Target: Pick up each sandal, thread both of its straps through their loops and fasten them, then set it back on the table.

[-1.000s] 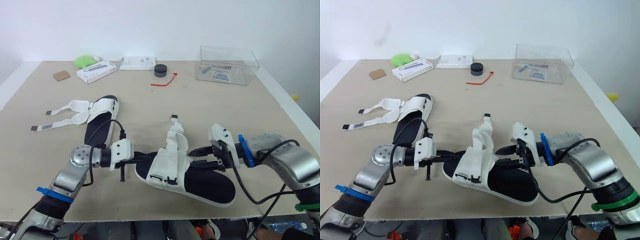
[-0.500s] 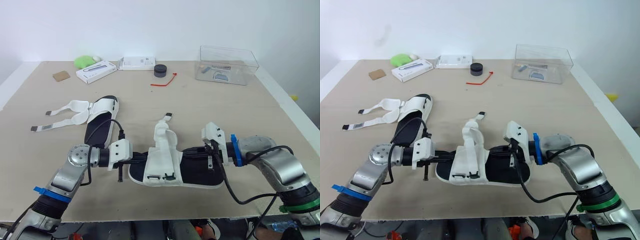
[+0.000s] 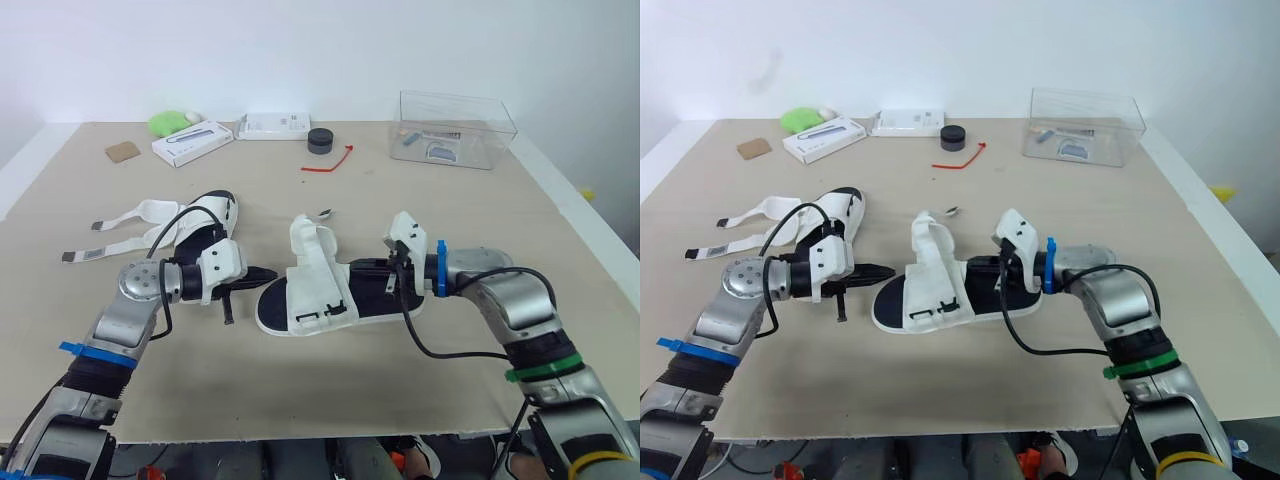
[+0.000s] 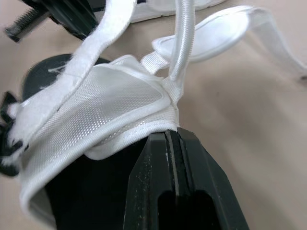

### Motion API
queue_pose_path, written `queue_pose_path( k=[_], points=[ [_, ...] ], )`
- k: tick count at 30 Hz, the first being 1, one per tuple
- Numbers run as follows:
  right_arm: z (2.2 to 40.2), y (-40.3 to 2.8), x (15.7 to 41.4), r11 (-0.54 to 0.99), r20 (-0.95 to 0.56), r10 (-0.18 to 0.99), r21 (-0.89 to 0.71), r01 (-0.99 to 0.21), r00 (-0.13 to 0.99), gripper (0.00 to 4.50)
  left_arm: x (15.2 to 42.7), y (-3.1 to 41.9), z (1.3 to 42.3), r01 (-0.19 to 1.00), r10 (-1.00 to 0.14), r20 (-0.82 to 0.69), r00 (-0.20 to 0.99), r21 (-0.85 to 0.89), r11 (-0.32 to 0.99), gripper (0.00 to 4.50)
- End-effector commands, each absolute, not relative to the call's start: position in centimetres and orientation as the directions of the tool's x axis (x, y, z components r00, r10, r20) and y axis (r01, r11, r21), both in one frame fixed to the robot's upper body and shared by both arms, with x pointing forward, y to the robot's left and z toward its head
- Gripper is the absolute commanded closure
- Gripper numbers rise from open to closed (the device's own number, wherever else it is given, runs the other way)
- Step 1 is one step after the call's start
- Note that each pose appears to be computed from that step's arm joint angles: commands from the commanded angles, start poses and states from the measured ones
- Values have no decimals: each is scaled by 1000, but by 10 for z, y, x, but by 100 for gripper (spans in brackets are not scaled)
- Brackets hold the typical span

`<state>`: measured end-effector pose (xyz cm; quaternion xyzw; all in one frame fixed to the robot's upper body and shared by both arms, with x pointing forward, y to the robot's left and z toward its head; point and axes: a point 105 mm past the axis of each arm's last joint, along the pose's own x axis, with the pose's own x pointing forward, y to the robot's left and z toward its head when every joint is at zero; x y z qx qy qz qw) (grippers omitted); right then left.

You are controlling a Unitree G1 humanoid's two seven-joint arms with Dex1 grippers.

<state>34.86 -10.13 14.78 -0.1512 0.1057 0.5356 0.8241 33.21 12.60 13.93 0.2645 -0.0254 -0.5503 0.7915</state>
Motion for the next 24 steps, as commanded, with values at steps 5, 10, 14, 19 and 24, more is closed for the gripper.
queue_pose_path(
  k=[5, 10, 14, 19, 24],
  points=[
    [158, -106, 353, 394, -313, 845, -185, -900, 434, 445, 322, 114, 156, 887, -924, -209, 320, 409, 214, 450],
    [155, -113, 356, 438, -318, 821, -183, -880, 475, 445, 313, 113, 151, 905, -926, -241, 291, 383, 185, 450],
    [154, -118, 358, 484, -315, 798, -173, -858, 514, 445, 313, 114, 149, 906, -922, -256, 292, 383, 180, 450],
    [151, -116, 355, 493, -311, 798, -158, -856, 516, 445, 315, 117, 146, 903, -913, -278, 299, 393, 176, 450],
    [147, -113, 352, 490, -315, 799, -154, -858, 513, 445, 319, 118, 133, 904, -898, -312, 309, 388, 177, 450]
  ],
)
